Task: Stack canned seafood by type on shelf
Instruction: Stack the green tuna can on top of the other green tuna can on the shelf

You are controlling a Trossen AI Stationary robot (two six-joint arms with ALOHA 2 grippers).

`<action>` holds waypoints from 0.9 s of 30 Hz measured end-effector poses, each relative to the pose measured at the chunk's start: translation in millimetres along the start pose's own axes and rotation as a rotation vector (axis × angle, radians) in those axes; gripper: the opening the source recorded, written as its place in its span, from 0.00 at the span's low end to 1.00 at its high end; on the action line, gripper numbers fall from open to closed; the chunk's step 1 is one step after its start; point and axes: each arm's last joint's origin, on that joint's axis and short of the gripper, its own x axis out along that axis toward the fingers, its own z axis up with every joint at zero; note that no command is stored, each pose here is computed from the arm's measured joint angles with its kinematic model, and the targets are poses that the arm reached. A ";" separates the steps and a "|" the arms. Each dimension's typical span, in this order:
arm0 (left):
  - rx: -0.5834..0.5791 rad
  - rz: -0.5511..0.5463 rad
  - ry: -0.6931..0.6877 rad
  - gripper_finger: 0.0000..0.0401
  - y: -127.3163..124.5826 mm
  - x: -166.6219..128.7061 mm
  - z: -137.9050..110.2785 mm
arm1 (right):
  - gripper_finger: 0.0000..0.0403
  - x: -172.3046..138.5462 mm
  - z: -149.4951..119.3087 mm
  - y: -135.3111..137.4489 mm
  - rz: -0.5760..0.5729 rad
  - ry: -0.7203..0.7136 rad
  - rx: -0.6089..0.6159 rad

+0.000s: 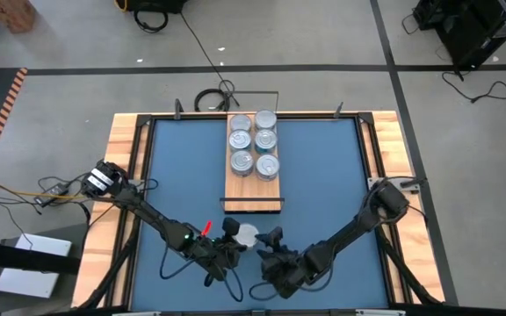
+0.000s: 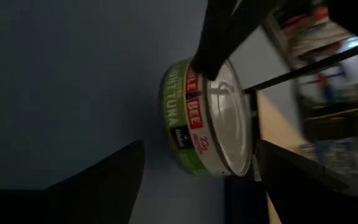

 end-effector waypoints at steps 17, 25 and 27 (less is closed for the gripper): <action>-0.071 -0.034 -0.052 0.00 3.8 0.6 7.4 | 0.50 17.9 15.4 22.6 -0.166 0.008 -0.064; -0.078 -0.032 -0.070 0.02 4.0 -3.5 10.4 | 0.33 15.3 17.8 20.8 -0.156 -0.001 -0.058; -0.084 -0.036 -0.090 0.04 5.7 -10.2 14.2 | 0.33 10.2 21.2 18.9 -0.152 -0.018 -0.038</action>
